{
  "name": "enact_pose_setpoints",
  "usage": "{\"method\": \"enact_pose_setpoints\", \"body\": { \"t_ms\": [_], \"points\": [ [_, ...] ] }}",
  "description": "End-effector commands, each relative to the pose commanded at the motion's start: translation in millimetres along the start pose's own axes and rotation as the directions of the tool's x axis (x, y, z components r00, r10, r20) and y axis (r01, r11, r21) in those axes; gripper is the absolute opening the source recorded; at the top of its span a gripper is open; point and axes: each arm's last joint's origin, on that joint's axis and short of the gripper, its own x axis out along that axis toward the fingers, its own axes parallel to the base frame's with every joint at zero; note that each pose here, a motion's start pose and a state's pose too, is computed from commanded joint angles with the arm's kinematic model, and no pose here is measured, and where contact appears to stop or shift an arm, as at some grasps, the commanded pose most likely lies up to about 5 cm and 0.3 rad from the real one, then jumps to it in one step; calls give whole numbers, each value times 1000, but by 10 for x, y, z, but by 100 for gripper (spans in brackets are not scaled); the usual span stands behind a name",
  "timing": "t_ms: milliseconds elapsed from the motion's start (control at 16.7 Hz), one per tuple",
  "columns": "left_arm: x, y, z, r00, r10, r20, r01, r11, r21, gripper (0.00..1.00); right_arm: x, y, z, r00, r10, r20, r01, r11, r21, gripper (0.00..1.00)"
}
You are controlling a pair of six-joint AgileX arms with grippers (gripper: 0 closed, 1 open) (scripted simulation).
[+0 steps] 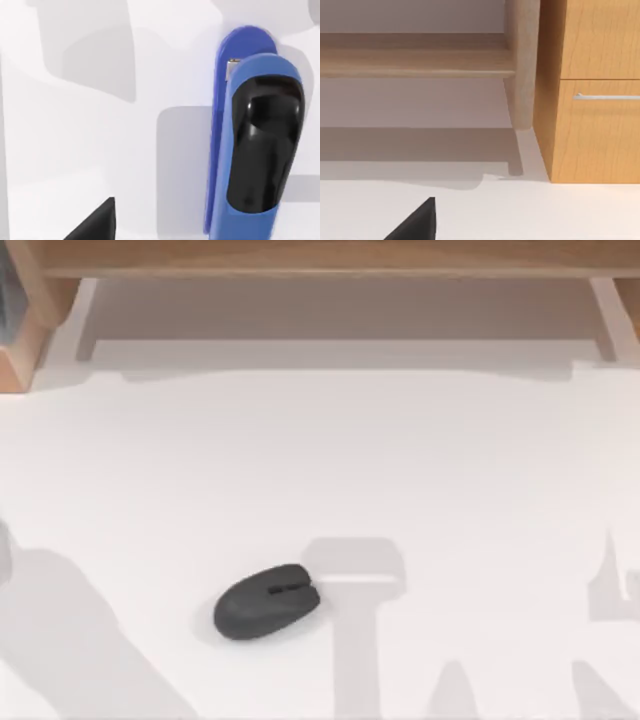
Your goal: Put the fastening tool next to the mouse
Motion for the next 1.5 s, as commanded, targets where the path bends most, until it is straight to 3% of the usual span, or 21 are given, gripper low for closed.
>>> {"method": "enact_pose_setpoints", "body": {
  "t_ms": [300,540,1320,1500],
  "points": [
    [402,14,6,1000,3,6,-3,1000,0,100,0,0,0,1000,0,0,0,1000,0,100],
    [436,13,2,1000,2,4,-2,1000,0,100,0,0,0,1000,0,0,0,1000,0,100],
    [436,13,2,1000,2,4,-2,1000,0,2,0,0,0,1000,0,0,0,1000,0,100],
    [436,13,2,1000,2,4,-2,1000,0,0,0,0,0,1000,0,0,0,1000,0,100]
  ]
}}
